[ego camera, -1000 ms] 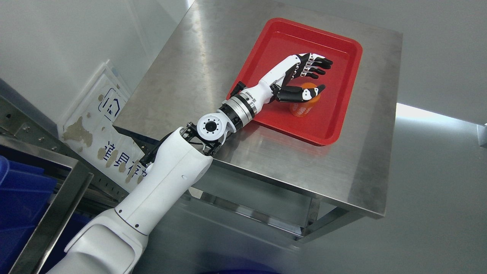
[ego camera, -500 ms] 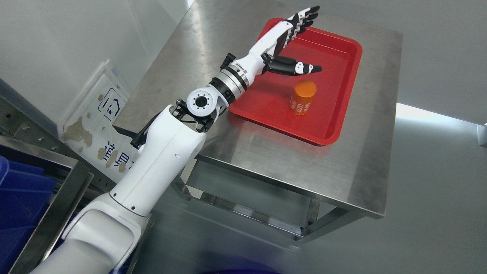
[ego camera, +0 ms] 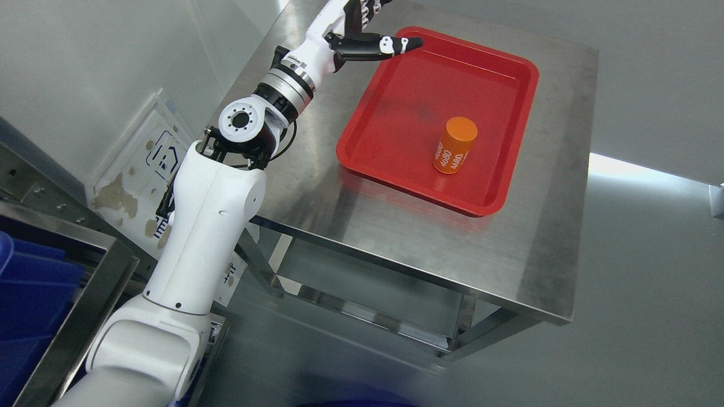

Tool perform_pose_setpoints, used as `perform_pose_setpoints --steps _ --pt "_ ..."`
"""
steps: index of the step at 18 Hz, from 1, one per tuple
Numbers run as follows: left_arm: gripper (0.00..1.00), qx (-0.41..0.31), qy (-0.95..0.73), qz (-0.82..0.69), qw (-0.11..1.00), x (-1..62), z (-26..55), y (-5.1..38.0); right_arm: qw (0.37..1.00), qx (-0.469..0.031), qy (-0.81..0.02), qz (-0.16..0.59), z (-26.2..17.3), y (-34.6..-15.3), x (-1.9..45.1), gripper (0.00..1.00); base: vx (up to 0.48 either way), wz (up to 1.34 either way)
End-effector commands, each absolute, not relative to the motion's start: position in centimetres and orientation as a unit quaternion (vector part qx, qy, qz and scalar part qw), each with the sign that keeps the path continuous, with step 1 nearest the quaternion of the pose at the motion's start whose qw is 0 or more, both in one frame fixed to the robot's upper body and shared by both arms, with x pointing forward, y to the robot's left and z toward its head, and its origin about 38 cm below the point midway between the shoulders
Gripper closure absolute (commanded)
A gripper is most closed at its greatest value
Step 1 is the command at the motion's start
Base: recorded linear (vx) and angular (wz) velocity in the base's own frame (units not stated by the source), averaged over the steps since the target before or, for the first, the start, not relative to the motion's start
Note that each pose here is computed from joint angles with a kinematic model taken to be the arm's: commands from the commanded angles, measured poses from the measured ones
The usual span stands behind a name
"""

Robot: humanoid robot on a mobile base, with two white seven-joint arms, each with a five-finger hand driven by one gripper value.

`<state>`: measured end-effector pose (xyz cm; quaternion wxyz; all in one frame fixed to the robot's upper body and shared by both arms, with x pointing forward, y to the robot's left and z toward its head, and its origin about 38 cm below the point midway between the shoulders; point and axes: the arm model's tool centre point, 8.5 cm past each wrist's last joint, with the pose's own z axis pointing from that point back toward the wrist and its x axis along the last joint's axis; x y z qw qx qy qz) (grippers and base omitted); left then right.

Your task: Grab orange capacitor from left shelf to right desk

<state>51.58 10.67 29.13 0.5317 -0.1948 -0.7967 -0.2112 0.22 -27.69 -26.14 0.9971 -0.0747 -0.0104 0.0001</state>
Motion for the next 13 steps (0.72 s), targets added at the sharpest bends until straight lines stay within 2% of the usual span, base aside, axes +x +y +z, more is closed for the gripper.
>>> perform_pose_setpoints --steps 1,3,7,13 --pt "0.00 -0.140 -0.858 -0.083 0.488 50.3 29.8 20.1 0.996 -0.084 -0.018 -0.006 -26.0 -28.8 0.6 0.00 0.000 0.00" --pt "0.00 -0.140 -0.861 -0.083 0.483 49.1 28.4 19.1 0.996 -0.084 -0.018 -0.006 -26.0 -28.8 0.6 0.00 0.000 0.00" --pt "0.00 -0.109 -0.880 -0.024 0.461 47.3 28.2 20.4 0.996 -0.084 -0.018 -0.006 -26.0 -28.8 0.6 0.00 0.000 0.00" --pt "0.00 -0.126 -0.869 -0.042 0.476 44.6 25.6 19.0 0.996 -0.084 -0.018 -0.006 -26.0 -28.8 0.6 0.00 0.000 0.00"
